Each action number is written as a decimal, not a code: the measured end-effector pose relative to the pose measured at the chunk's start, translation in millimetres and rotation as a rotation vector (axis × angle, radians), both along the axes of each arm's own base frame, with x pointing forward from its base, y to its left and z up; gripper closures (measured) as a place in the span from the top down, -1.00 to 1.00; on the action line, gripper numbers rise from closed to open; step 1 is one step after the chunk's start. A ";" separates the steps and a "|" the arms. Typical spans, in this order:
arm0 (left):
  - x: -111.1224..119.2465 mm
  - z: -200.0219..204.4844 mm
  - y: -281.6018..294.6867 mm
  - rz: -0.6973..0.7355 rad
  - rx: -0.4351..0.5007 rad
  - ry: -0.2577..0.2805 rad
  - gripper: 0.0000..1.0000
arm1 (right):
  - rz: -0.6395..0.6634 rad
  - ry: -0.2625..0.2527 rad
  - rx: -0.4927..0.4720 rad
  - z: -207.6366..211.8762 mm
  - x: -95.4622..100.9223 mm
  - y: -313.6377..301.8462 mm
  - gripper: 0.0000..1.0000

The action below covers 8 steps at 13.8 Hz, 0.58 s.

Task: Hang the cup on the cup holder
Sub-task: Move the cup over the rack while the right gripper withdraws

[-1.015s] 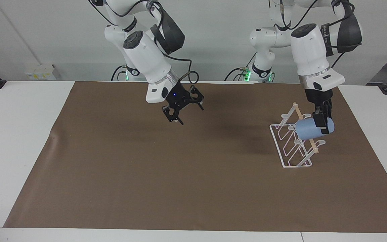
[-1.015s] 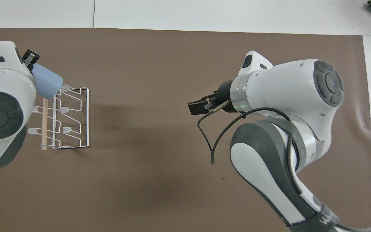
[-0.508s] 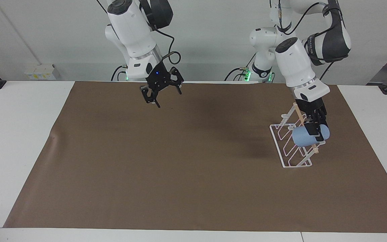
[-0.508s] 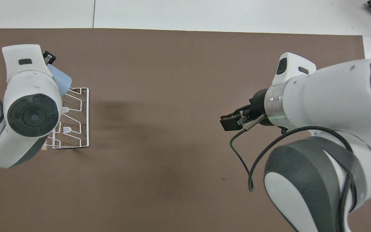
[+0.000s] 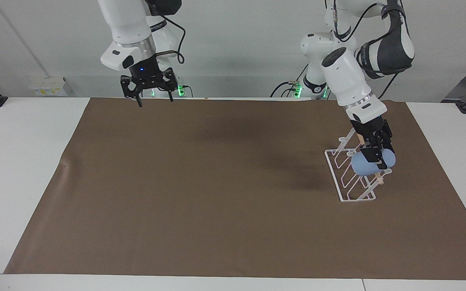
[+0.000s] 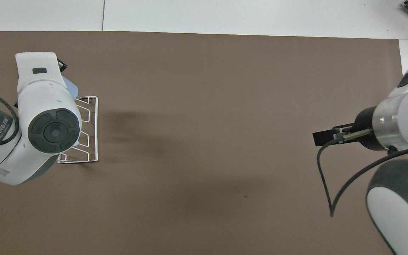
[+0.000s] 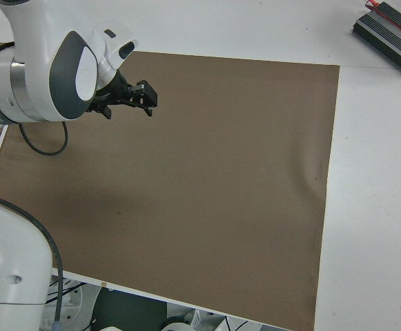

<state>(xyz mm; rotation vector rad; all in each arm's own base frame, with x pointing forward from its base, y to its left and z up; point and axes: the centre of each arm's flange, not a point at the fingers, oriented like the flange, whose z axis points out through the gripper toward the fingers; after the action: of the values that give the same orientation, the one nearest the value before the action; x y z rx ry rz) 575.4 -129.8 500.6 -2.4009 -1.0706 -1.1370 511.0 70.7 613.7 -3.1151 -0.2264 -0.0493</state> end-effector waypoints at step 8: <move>-6.1 -25.5 -6.4 0.000 0.020 0.014 0.39 | -0.067 0.072 -0.031 -35.3 -26.6 -23.6 1.00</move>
<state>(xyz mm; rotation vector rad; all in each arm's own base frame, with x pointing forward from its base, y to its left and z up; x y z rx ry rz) 569.3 -136.1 475.1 -2.3901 -1.0491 -1.1240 484.4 47.1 578.4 -3.1471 -0.1224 0.0662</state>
